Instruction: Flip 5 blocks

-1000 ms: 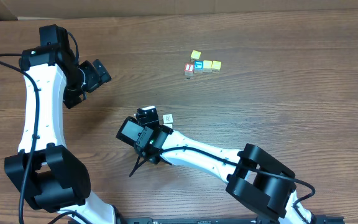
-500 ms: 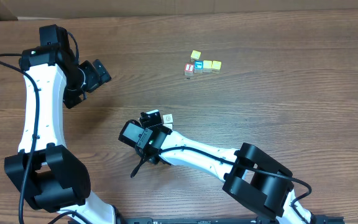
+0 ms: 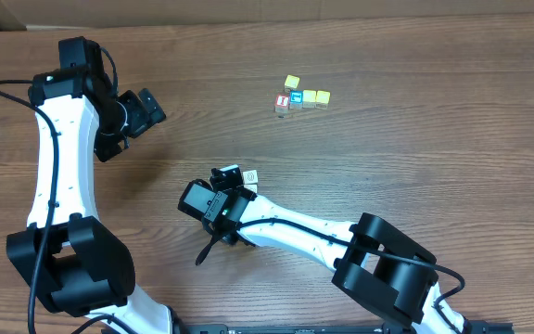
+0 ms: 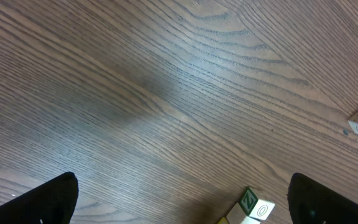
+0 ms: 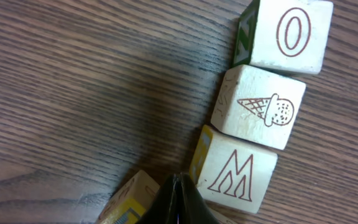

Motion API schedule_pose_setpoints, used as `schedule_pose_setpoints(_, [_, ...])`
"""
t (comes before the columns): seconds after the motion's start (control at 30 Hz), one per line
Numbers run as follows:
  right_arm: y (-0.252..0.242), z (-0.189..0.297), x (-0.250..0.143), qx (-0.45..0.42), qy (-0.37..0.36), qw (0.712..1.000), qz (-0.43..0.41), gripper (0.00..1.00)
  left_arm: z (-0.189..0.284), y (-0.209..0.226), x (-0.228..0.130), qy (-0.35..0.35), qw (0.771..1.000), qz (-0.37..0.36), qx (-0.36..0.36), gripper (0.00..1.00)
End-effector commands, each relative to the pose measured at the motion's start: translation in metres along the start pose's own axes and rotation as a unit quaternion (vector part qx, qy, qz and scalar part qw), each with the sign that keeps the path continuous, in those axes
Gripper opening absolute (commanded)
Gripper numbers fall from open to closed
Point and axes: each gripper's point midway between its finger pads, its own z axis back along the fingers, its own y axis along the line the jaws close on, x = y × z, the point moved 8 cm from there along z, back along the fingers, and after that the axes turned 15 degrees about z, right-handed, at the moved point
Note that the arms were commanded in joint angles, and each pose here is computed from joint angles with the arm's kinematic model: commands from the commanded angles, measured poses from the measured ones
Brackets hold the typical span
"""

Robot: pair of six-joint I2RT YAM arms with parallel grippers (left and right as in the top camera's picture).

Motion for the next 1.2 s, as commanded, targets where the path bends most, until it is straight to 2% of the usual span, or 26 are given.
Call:
schedule_pose_setpoints(0.0, [-0.001, 0.008, 0.010, 0.004, -0.011, 1.000, 0.008, 0.04, -0.003, -0.003, -0.002, 0.005, 1.000, -0.008, 0.002, 1.00])
schedule_pose_setpoints(0.33, [-0.001, 0.077, 0.046, 0.042, -0.048, 0.998, 0.012, 0.08, -0.003, -0.003, -0.002, 0.005, 1.000, -0.008, 0.002, 1.00])
schedule_pose_setpoints(0.4, [0.002, 0.085, 0.049, 0.077, -0.037, 0.996, 0.025, 0.14, -0.003, -0.003, -0.002, 0.005, 1.000, -0.008, 0.002, 1.00])
schedule_pose_setpoints(0.47, [0.008, 0.087, 0.047, 0.125, -0.020, 0.990, 0.057, 0.31, -0.003, -0.003, -0.002, 0.005, 1.000, -0.008, 0.002, 1.00])
schedule_pose_setpoints(0.53, [0.008, 0.085, 0.041, 0.138, 0.003, 0.988, 0.071, 0.34, -0.003, -0.003, -0.002, 0.005, 1.000, -0.008, 0.002, 1.00])
schedule_pose_setpoints(0.57, [0.005, 0.084, 0.038, 0.132, 0.014, 0.989, 0.067, 0.25, -0.003, -0.003, -0.002, 0.005, 1.000, -0.008, 0.002, 1.00])
schedule_pose_setpoints(0.6, [0.002, 0.083, 0.035, 0.122, 0.026, 0.991, 0.056, 0.12, -0.003, -0.003, -0.002, 0.005, 1.000, -0.008, 0.002, 1.00])
schedule_pose_setpoints(0.63, [-0.004, 0.082, 0.032, 0.109, 0.038, 0.993, 0.034, 0.05, -0.003, -0.003, -0.002, 0.005, 1.000, -0.008, 0.002, 1.00])
schedule_pose_setpoints(0.83, [-0.050, 0.072, 0.023, 0.055, 0.118, 0.988, -0.087, 0.04, -0.003, -0.003, -0.002, 0.005, 1.000, -0.008, 0.002, 1.00])
schedule_pose_setpoints(1.0, [-0.069, 0.048, 0.008, 0.052, 0.164, 0.980, -0.105, 0.04, -0.003, -0.003, -0.002, 0.005, 1.000, -0.008, 0.002, 1.00])
schedule_pose_setpoints(1.17, [-0.066, 0.019, -0.010, 0.055, 0.172, 0.979, -0.096, 0.04, -0.003, -0.003, -0.002, 0.005, 1.000, -0.008, 0.002, 1.00])
